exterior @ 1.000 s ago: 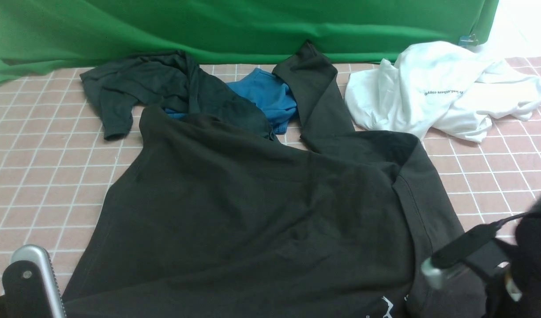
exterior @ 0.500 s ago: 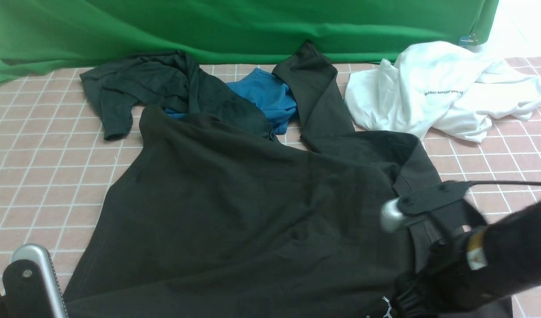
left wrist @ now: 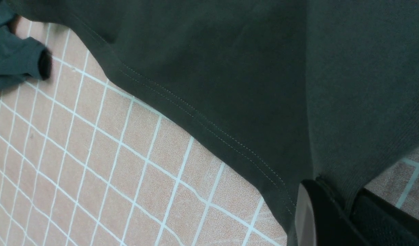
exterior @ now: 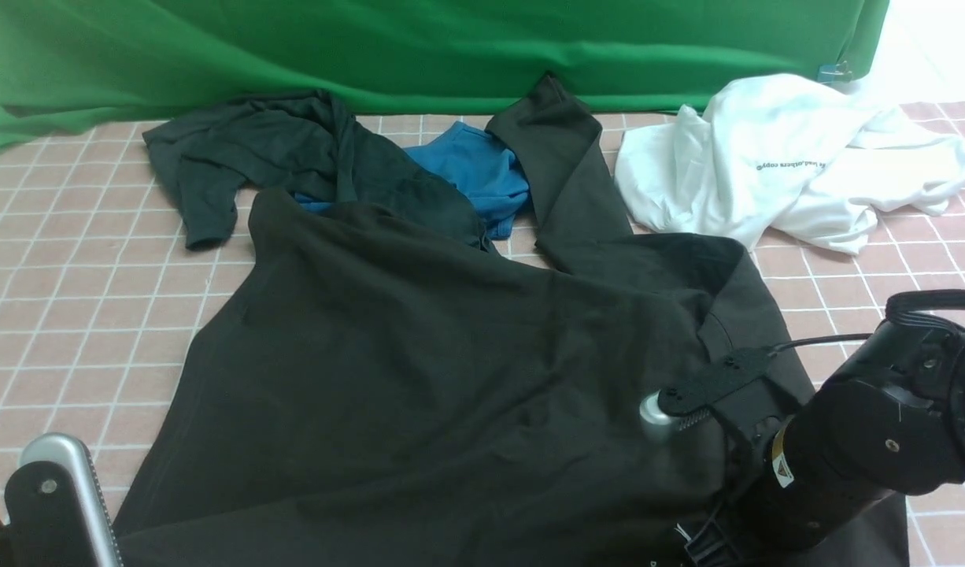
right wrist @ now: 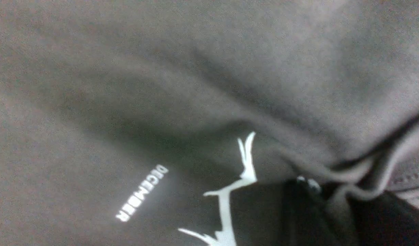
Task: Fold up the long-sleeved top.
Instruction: Spread the long sleeves with your arms and place them on the tabletop
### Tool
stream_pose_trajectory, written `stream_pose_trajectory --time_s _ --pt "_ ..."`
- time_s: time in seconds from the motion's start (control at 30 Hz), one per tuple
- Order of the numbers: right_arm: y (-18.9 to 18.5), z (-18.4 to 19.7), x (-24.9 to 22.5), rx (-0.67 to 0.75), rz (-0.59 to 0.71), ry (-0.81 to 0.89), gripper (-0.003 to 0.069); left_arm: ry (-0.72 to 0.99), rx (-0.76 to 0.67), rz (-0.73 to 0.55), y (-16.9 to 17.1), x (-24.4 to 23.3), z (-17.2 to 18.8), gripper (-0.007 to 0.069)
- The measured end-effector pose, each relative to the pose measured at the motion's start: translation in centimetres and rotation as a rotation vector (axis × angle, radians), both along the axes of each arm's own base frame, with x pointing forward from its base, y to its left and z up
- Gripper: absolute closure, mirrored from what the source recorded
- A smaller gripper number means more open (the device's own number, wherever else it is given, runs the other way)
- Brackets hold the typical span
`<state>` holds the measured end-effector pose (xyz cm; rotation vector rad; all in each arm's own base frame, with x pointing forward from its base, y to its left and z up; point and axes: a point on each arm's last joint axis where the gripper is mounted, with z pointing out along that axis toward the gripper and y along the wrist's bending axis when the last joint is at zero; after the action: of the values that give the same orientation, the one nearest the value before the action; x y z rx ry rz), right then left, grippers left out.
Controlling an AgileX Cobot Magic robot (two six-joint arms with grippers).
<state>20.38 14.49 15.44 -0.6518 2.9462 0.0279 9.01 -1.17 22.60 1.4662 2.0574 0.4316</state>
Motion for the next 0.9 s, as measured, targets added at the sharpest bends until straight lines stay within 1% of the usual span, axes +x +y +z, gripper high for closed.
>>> stream_pose_trajectory --time_s 0.07,0.1,0.13,0.2,0.3,0.43,0.47,0.5,0.57,0.63,0.67,0.7,0.77,0.8,0.83,0.87,0.9 --pt "-0.3 0.5 -0.4 -0.002 0.004 -0.001 0.0552 0.0 0.0 0.0 0.0 0.0 0.0 0.0589" --pt "-0.4 0.8 -0.6 -0.003 0.004 0.0 0.0565 0.0 0.0 0.0 0.0 0.0 0.0 0.0589" --pt "-0.5 0.9 -0.6 -0.003 0.004 -0.001 0.0567 0.0 0.0 0.0 0.0 0.0 0.0 0.0589" --pt "-1.1 2.3 -1.1 -0.007 0.0 -0.03 0.0572 -0.002 0.0 0.0 0.0 0.0 0.0 0.0589" --pt "-2.5 4.1 -1.5 -0.054 -0.041 -0.089 0.0572 -0.006 -0.001 0.0 0.0 0.0 0.0 0.0589" --pt "-5.4 5.3 -0.9 -0.105 -0.183 -0.111 0.0572 -0.009 -0.002 0.0 0.0 0.0 0.1 0.0589" --pt "-6.2 5.3 -0.7 -0.116 -0.217 -0.102 0.0572 -0.008 -0.001 0.0 0.0 0.0 0.1 0.0589" --pt "-6.2 5.3 -0.7 -0.117 -0.217 -0.102 0.0572 -0.008 -0.001 0.0 0.0 0.0 0.1 0.0589" --pt "-8.1 5.1 -0.4 -0.137 -0.304 -0.084 0.0572 -0.005 -0.001 0.0 0.0 -0.1 0.0 0.0589" --pt "-8.8 4.9 -0.3 -0.142 -0.34 -0.075 0.057 -0.001 0.0 0.0 0.0 -0.1 0.0 0.0589" --pt "-9.9 4.5 -0.4 -0.151 -0.385 -0.058 0.0559 0.004 0.001 0.001 0.0 -0.1 0.0 0.0589" --pt "-10.0 4.5 -0.3 -0.152 -0.39 -0.058 0.0557 0.006 0.001 0.001 0.0 -0.1 0.0 0.0589" --pt "-11.5 3.9 -0.6 -0.166 -0.454 -0.029 0.0511 0.022 0.004 0.002 0.1 -0.3 -0.1 0.0589" --pt "-12.0 3.7 -0.8 -0.173 -0.478 -0.016 0.048 0.027 0.005 0.002 0.1 -0.3 -0.1 0.0589" --pt "-12.7 3.6 -0.9 -0.18 -0.504 -0.003 0.0433 0.036 0.007 0.002 0.1 -0.4 -0.2 0.0589" --pt "-12.8 3.6 -0.9 -0.182 -0.506 0.0 0.0417 0.037 0.007 0.002 0.1 -0.4 -0.2 0.0589" --pt "-13.1 3.6 -1.0 -0.187 -0.517 0.007 0.0384 0.04 0.007 0.003 0.1 -0.4 -0.2 0.0589"
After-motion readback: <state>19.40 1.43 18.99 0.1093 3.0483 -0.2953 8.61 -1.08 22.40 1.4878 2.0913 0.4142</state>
